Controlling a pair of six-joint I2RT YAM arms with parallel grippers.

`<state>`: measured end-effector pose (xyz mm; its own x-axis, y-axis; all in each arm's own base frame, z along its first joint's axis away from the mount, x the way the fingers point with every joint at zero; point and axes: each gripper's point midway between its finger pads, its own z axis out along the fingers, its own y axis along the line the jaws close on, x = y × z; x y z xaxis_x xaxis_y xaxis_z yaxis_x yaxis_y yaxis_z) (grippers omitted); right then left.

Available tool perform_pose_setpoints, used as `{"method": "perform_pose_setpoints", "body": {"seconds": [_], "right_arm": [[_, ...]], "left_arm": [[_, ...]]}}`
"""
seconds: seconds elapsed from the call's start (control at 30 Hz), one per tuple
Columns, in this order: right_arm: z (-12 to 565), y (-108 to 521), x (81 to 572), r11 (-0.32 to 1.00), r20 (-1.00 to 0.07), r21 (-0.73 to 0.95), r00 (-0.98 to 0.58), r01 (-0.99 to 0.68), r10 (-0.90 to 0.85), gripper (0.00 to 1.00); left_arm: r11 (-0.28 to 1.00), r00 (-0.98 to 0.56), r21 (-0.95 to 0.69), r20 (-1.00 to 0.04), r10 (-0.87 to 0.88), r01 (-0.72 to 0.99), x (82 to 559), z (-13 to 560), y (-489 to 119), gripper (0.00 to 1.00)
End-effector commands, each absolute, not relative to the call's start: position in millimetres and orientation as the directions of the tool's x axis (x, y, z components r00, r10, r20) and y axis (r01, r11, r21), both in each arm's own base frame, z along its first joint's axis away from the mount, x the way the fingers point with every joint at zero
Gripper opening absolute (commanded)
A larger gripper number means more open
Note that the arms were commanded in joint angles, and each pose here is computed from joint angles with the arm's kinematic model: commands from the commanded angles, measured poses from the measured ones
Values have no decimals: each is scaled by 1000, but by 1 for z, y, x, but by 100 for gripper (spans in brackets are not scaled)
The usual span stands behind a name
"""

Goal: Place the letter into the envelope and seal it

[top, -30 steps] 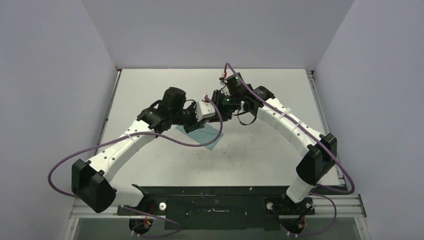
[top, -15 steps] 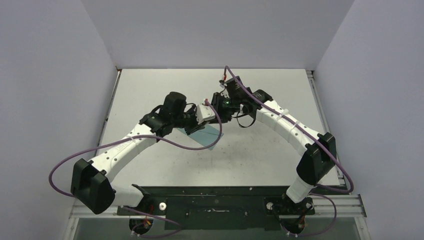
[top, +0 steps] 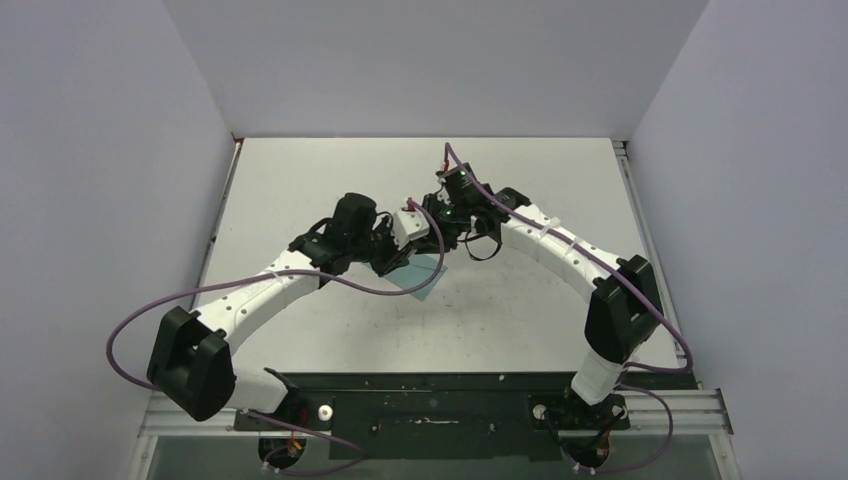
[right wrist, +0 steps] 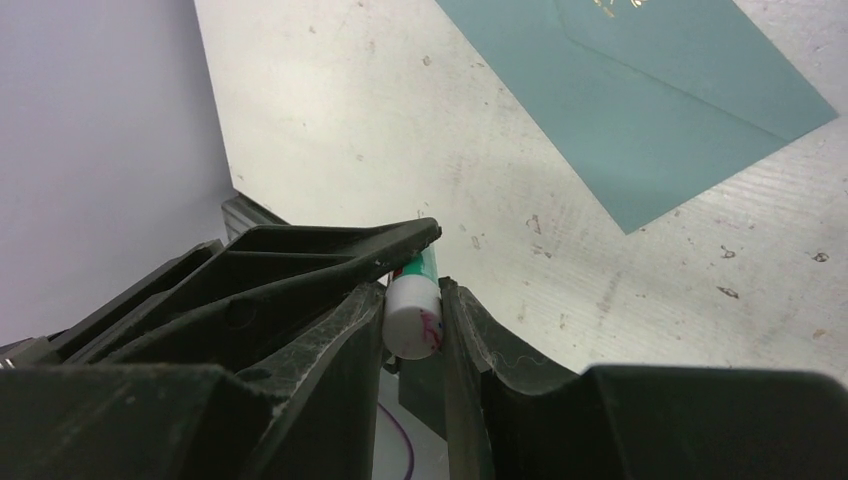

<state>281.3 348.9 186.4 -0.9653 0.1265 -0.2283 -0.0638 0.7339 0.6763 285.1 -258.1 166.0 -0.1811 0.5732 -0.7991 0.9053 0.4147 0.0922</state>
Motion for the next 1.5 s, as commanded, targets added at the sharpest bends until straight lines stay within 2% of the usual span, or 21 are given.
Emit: {"method": "perform_pose_setpoints", "body": {"seconds": [0.0,0.07,0.2,0.4,0.5,0.77,0.93,1.03,1.07,1.23,1.47], "right_arm": [[148,362,231,774,-60,632,-998,-36,2,5],[160,353,247,774,-107,631,-994,-51,21,5],[173,335,258,779,-130,625,-991,-48,44,5],[178,324,259,760,-90,650,-994,-6,68,5],[185,321,263,737,-74,676,-993,18,92,5],[202,321,269,669,-43,741,-991,52,125,5],[209,317,275,646,-43,761,-989,60,143,5],[212,315,278,631,-43,772,-986,69,161,5],[212,314,279,630,-47,773,-985,69,166,5],[213,311,284,627,-55,776,-983,68,176,5],[218,313,286,610,-56,790,-982,67,180,5]], "left_arm": [[426,389,364,-921,31,828,300,375,-306,0],[447,308,285,-951,23,848,300,353,-296,0],[464,175,166,-984,23,870,299,314,-288,0],[465,95,84,-995,1,881,301,296,-291,1],[471,74,67,-997,4,879,302,289,-287,6],[489,29,39,-999,28,871,307,272,-280,26],[497,-3,30,-998,66,868,311,259,-275,33],[498,-18,34,-995,99,867,312,250,-271,34],[487,-23,33,-994,108,873,310,248,-272,35],[423,-57,0,-991,123,906,300,241,-274,57],[342,-125,-71,-983,138,937,290,227,-283,62]]}}
